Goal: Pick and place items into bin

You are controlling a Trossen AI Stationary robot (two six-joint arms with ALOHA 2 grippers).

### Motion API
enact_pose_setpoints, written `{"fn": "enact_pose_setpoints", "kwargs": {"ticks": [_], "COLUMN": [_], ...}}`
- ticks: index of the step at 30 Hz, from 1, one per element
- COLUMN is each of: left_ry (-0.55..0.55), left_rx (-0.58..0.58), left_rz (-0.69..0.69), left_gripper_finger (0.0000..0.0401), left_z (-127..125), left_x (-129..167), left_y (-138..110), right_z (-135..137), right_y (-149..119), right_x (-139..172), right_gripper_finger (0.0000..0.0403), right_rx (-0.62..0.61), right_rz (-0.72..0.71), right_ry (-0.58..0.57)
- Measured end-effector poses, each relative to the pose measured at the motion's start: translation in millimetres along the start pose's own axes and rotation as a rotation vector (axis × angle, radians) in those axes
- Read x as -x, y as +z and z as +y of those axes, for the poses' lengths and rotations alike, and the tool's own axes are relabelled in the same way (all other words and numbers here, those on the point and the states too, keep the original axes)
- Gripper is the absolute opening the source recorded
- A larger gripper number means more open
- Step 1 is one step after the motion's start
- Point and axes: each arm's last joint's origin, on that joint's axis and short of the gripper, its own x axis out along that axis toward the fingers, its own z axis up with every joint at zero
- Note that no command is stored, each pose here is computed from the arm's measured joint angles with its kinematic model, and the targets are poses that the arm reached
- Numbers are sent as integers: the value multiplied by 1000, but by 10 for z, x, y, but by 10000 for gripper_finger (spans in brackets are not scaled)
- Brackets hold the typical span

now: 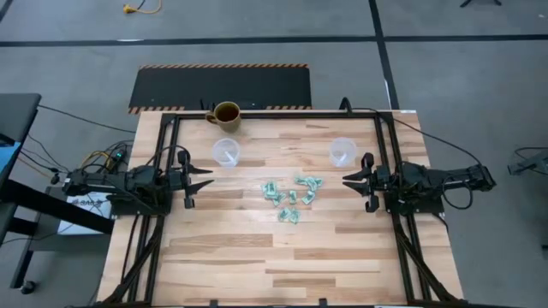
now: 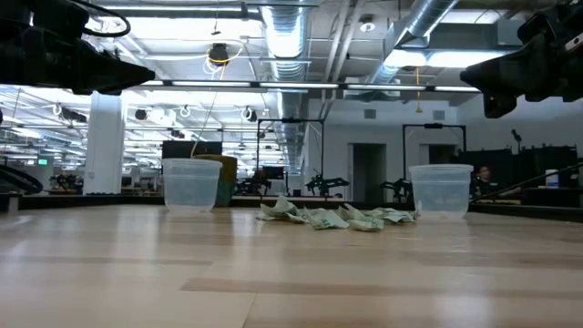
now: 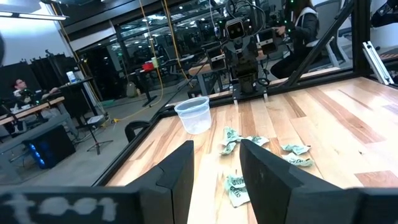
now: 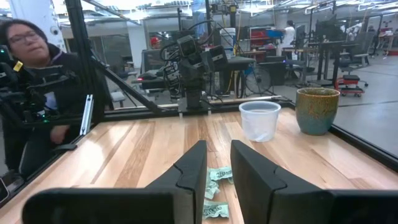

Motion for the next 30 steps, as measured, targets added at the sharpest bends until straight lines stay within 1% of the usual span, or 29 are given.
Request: {"fn": "enact_pose_setpoints", "kwargs": {"ticks": [30], "left_ry": [0], "left_rx": [-4], "left_rz": [0], "left_gripper_finger": [121], "left_z": [0], "left_x": [0], "left_y": [1], "right_z": [0], "right_y": [0], "right_x": [0], "right_gripper_finger": [67], "right_rx": [0], "right_rz": [0], "right_ry": [0]}}
